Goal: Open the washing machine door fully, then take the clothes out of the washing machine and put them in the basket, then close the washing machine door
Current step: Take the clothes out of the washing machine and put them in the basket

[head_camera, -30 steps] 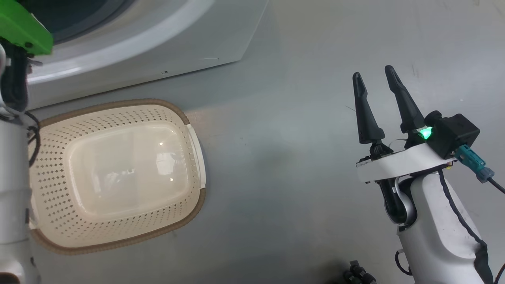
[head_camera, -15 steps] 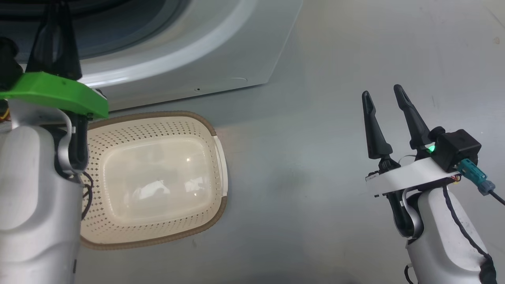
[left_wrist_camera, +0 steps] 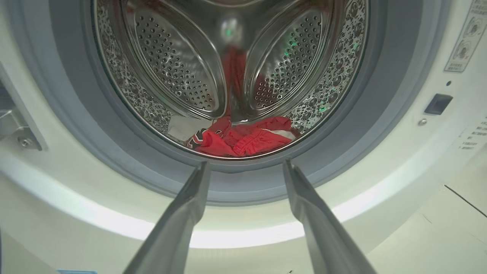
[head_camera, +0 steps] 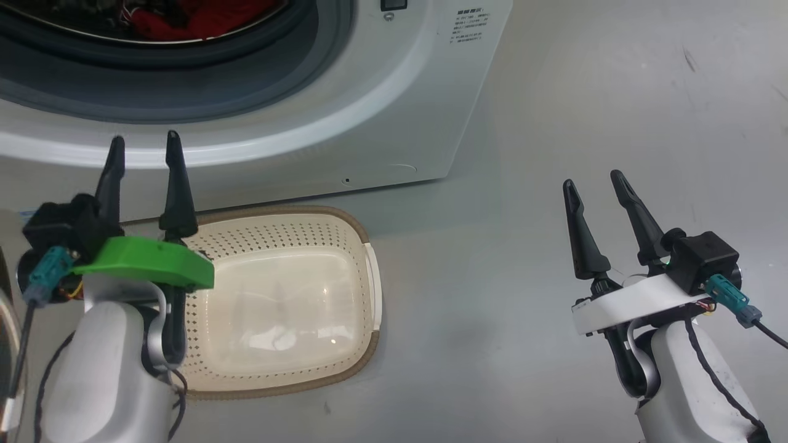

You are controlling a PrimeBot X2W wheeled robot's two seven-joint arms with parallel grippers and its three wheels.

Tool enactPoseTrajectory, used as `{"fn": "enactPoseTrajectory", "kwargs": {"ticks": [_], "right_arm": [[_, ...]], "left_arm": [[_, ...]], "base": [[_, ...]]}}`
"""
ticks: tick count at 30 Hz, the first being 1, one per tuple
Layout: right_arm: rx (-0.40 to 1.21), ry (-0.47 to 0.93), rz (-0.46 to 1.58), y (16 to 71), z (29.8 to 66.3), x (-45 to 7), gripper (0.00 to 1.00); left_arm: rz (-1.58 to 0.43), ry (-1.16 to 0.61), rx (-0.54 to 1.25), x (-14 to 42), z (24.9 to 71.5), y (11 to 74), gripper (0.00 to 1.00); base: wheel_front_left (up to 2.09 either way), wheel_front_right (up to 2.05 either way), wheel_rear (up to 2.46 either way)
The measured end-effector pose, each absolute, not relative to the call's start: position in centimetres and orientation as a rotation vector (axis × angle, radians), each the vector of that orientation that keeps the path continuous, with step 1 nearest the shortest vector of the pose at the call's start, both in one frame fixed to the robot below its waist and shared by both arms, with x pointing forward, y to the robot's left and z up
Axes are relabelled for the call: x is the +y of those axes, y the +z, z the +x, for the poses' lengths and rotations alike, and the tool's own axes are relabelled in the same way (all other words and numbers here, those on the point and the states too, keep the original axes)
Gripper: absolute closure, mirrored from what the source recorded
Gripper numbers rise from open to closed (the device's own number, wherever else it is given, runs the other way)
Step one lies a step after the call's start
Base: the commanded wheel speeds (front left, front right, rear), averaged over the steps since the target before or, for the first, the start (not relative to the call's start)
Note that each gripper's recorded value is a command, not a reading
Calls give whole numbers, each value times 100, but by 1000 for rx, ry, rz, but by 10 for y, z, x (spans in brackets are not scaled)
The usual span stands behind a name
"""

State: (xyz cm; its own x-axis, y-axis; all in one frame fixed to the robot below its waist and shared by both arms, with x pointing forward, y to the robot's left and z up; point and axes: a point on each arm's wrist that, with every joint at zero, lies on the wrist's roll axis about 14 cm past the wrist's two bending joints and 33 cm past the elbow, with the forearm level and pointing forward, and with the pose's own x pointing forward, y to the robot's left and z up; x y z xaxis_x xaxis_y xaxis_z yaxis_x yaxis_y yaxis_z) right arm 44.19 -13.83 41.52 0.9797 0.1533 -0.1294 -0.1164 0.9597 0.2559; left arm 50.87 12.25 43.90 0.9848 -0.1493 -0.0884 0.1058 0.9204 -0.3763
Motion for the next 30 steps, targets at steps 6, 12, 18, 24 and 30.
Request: {"fn": "enactPoseTrajectory", "kwargs": {"ticks": [6,12,18,24,30], "right_arm": [[121,146,244,429,435,-137,0],[106,153,246,438,427,-134,0],[96,159,247,443,420,-131,0],[85,180,232,449,413,-124,0],[67,193,225,457,408,-121,0]], "left_arm": [[-350,-97,145,128,472,436,0],[-337,-59,129,137,448,445,0],[-298,-25,113,148,429,452,0],[-288,8,106,157,410,456,0],[-284,19,96,161,396,460,0]], "base": [[0,0,0],[0,0,0],[0,0,0],[0,0,0],[0,0,0]]}}
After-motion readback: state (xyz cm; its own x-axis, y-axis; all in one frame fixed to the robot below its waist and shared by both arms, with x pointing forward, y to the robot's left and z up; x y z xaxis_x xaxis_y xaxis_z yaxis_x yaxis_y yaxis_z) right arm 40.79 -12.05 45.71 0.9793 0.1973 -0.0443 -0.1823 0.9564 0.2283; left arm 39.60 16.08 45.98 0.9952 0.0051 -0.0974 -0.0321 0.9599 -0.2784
